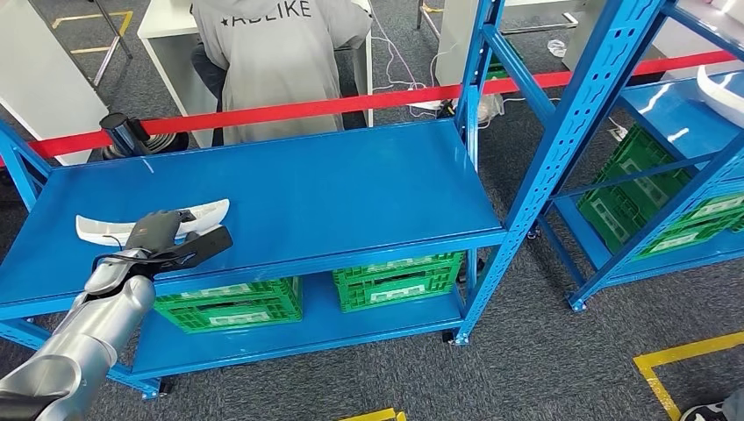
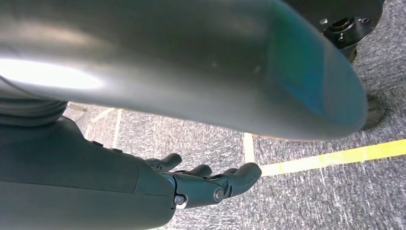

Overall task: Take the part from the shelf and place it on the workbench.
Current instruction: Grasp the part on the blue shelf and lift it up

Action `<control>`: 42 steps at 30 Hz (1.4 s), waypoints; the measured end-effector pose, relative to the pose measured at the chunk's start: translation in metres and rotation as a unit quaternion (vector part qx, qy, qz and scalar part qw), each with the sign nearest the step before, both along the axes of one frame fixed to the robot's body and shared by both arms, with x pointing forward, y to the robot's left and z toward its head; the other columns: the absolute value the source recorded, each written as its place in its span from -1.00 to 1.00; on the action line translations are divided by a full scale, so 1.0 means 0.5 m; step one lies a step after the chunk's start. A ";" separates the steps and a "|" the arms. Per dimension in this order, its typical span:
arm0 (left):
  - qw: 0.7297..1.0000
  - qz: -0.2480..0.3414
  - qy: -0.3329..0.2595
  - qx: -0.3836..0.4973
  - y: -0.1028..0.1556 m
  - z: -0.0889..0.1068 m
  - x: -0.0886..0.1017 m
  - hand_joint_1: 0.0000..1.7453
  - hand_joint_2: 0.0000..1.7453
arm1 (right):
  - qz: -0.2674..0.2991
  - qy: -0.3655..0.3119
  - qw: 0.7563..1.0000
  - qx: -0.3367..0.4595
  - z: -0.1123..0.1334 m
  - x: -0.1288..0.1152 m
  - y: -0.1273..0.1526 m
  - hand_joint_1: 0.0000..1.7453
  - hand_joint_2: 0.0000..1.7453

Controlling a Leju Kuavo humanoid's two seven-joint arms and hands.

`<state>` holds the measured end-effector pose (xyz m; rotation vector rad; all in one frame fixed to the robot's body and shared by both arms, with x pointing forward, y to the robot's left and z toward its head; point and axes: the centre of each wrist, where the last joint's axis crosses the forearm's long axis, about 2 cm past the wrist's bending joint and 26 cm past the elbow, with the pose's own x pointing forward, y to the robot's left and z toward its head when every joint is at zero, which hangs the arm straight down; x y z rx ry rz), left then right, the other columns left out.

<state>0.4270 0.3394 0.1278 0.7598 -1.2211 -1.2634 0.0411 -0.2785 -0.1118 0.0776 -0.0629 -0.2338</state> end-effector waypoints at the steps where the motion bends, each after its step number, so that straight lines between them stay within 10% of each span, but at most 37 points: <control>1: 1.000 -0.001 -0.002 0.000 0.000 0.003 0.002 1.00 1.00 | 0.000 0.000 1.000 0.000 0.000 0.000 0.000 -1.00 -1.00; 14: 1.000 -0.004 -0.005 -0.002 -0.003 0.008 0.006 1.00 1.00 | 0.002 -0.001 1.000 0.001 0.000 0.000 0.000 -1.00 -1.00; 16: 1.000 -0.004 -0.005 -0.004 -0.003 0.008 0.006 0.76 1.00 | 0.002 -0.001 1.000 0.000 0.000 0.000 0.000 -1.00 -1.00; 20: 1.000 -0.010 -0.006 -0.016 -0.004 0.005 0.004 -1.00 1.00 | 0.002 0.000 1.000 -0.001 0.000 0.000 0.000 -1.00 -1.00; 42: 0.997 -0.018 -0.045 -0.055 -0.023 -0.010 -0.006 -1.00 1.00 | -0.010 -0.003 1.000 -0.002 0.000 -0.001 -0.002 -1.00 -1.00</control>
